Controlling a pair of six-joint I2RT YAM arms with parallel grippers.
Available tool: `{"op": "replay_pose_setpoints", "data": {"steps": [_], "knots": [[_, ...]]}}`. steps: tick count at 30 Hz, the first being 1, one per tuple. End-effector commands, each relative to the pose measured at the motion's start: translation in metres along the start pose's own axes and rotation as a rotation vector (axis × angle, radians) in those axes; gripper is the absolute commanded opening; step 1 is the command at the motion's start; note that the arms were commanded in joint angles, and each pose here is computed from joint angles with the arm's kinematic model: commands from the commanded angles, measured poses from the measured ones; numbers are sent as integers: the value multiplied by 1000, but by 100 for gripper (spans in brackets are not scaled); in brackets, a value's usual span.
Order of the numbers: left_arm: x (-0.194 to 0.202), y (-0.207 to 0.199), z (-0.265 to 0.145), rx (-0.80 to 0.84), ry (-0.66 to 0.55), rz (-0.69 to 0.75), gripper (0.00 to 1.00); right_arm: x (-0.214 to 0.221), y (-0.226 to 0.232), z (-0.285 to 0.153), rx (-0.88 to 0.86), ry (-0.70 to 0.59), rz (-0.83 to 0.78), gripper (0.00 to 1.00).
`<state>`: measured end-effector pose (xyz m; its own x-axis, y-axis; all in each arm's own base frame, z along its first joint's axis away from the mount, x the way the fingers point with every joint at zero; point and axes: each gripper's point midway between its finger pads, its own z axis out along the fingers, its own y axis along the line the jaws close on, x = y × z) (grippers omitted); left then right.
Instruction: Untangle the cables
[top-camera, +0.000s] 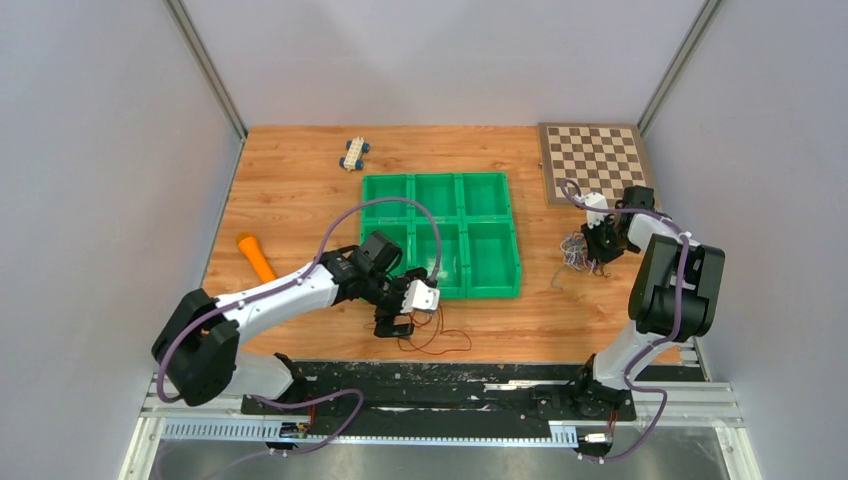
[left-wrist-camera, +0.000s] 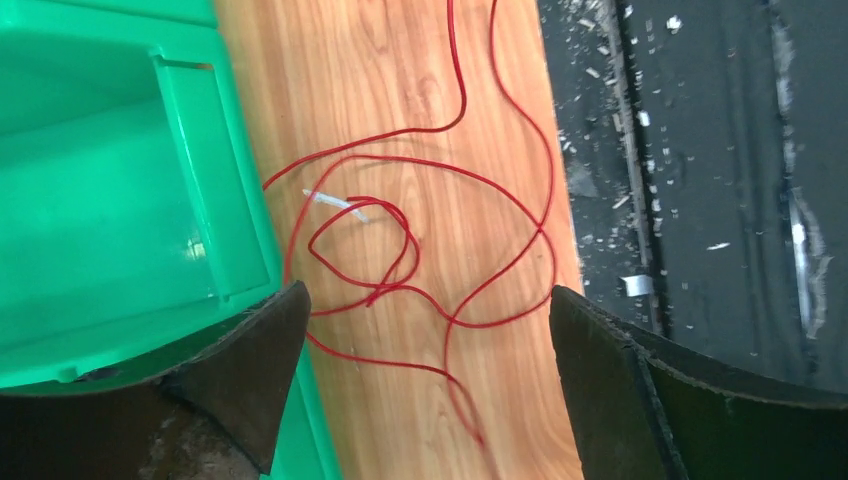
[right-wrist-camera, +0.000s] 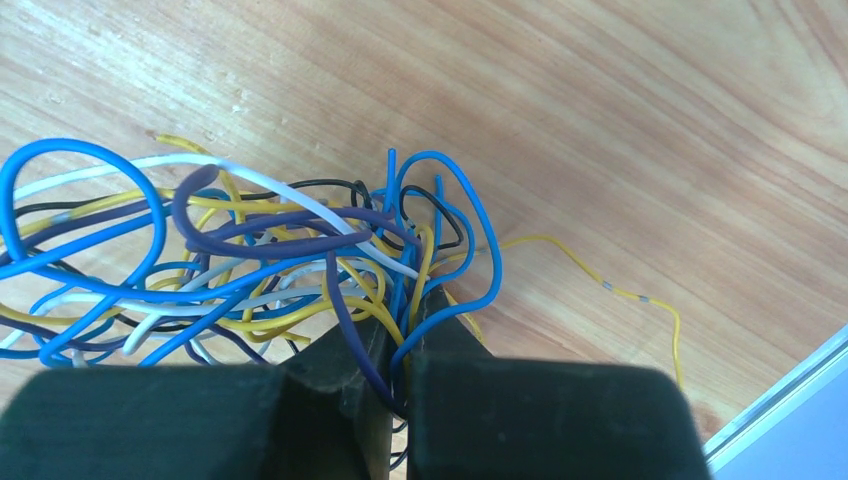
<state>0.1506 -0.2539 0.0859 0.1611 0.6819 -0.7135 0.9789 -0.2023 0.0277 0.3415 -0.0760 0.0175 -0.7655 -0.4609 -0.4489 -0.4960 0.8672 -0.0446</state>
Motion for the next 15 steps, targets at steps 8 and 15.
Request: {"op": "replay_pose_setpoints", "data": {"steps": [8, 15], "knots": [[5, 12, 42, 106, 80, 223, 100, 26, 36, -3, -98, 65, 42, 3], [35, 5, 59, 177, 202, 254, 100, 24, 33, -4, -93, 61, 34, 3]]}}
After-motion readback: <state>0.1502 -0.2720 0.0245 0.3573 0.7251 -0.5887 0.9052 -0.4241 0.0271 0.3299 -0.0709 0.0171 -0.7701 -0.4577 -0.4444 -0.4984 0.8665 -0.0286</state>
